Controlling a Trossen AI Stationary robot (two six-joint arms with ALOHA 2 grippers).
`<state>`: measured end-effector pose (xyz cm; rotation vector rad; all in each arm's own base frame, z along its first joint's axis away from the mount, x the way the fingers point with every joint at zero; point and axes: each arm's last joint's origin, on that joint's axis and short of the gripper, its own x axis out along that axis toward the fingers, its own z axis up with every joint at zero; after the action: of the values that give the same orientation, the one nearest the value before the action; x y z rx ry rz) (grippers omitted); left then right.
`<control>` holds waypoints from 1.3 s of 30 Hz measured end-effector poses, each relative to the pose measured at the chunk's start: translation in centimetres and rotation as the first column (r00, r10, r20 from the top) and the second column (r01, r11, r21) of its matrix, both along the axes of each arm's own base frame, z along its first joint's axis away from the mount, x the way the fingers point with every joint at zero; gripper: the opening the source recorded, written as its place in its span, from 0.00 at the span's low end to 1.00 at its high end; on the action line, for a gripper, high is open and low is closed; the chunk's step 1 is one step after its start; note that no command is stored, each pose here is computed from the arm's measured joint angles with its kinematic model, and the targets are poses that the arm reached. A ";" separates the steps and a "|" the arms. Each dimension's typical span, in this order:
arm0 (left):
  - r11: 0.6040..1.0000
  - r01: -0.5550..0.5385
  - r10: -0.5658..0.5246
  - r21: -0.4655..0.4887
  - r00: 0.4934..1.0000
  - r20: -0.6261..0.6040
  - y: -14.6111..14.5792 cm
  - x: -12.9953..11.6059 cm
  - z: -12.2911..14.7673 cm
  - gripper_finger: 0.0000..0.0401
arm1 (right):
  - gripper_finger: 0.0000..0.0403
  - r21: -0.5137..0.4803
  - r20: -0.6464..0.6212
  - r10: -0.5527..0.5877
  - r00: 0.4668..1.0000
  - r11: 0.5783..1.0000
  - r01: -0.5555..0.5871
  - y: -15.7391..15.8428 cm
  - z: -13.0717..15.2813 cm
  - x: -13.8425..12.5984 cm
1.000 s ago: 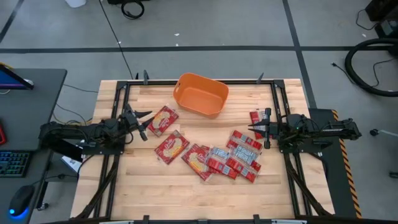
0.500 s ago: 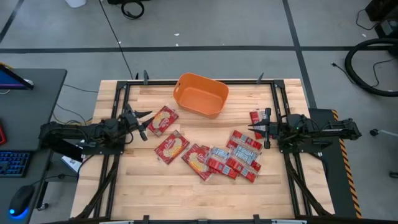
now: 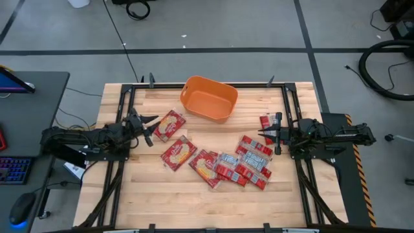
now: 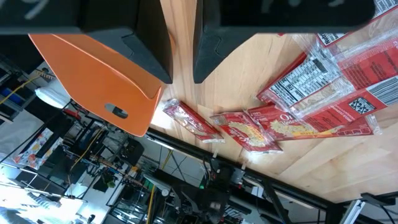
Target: Sort popcorn bags into baskets
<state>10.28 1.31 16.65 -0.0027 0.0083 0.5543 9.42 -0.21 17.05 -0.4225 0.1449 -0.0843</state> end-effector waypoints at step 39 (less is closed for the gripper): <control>0.644 0.521 0.192 -0.560 0.599 0.777 -0.1 -0.6 6.1 0.35 | 0.17 0.122 0.235 -0.097 0.967 0.990 0.070 -0.2 2.2 0.0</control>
<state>9.64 1.19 22.78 -1.1031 -0.6527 0.2492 9.41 -0.45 19.22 -0.2903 -0.0713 -0.2083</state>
